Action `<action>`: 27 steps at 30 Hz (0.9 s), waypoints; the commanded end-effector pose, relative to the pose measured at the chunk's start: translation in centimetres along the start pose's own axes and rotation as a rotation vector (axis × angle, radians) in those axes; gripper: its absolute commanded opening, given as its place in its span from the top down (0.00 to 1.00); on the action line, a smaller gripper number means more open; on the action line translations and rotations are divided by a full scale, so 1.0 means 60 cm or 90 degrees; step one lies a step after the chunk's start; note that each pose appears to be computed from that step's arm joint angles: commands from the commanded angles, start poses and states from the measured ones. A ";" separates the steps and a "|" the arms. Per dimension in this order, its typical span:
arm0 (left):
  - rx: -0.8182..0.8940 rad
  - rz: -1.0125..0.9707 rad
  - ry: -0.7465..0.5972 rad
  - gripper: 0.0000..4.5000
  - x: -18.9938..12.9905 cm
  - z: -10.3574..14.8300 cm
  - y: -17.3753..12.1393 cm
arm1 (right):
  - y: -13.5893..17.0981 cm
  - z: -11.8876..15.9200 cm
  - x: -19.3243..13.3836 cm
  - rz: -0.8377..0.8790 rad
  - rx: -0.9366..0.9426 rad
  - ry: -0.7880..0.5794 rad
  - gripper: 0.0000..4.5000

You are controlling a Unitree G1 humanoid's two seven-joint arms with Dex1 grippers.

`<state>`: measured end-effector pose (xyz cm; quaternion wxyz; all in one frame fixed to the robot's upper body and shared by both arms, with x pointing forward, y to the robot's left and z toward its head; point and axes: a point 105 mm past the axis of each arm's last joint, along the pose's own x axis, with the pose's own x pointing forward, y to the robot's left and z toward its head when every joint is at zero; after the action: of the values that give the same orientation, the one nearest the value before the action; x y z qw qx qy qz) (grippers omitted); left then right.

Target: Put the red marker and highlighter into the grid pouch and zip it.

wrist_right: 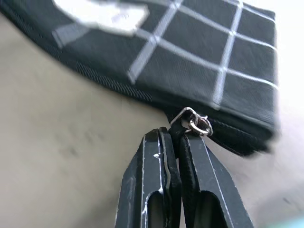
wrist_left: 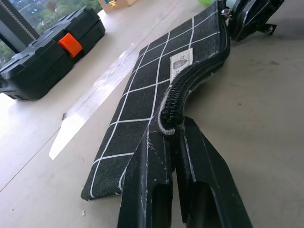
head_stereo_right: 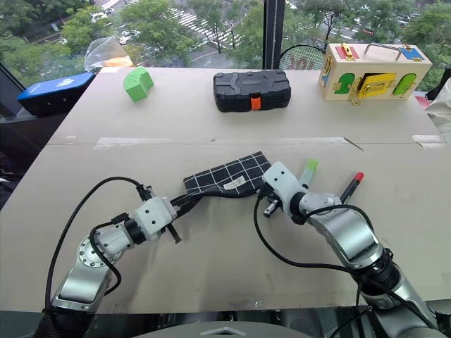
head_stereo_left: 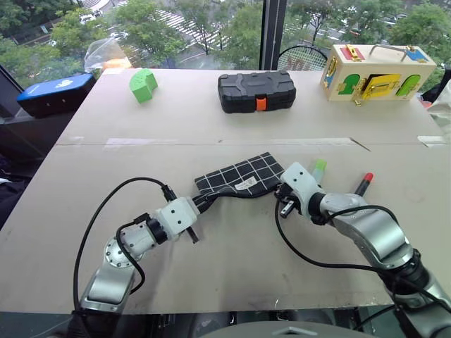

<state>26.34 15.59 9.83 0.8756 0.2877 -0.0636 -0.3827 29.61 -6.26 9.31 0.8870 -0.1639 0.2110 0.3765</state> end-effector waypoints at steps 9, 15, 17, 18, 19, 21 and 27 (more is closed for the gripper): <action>-0.099 0.065 -0.064 1.00 0.012 0.044 0.026 | -0.024 0.048 -0.021 -0.032 -0.033 -0.048 0.99; -0.117 0.067 -0.066 1.00 0.021 0.051 0.021 | 0.002 0.087 -0.023 0.019 0.009 -0.096 0.99; -0.123 0.072 -0.067 1.00 0.022 0.053 0.023 | 0.003 0.087 -0.025 0.022 0.009 -0.094 0.99; -0.124 0.074 -0.067 1.00 0.022 0.053 0.024 | 0.003 0.086 -0.026 0.023 0.009 -0.092 0.99; -0.125 0.075 -0.067 1.00 0.022 0.054 0.024 | 0.003 0.086 -0.026 0.024 0.009 -0.090 0.99; -0.133 0.081 -0.070 1.00 0.023 0.055 0.027 | 0.004 0.083 -0.028 0.028 0.007 -0.082 0.99; -0.152 0.094 -0.076 1.00 0.023 0.059 0.034 | -0.008 0.067 -0.026 0.007 -0.004 -0.055 0.99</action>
<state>27.56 14.40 11.71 0.9258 0.1566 -0.0536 -0.3397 30.37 -6.56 12.58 0.8962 -0.1475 0.1969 0.3691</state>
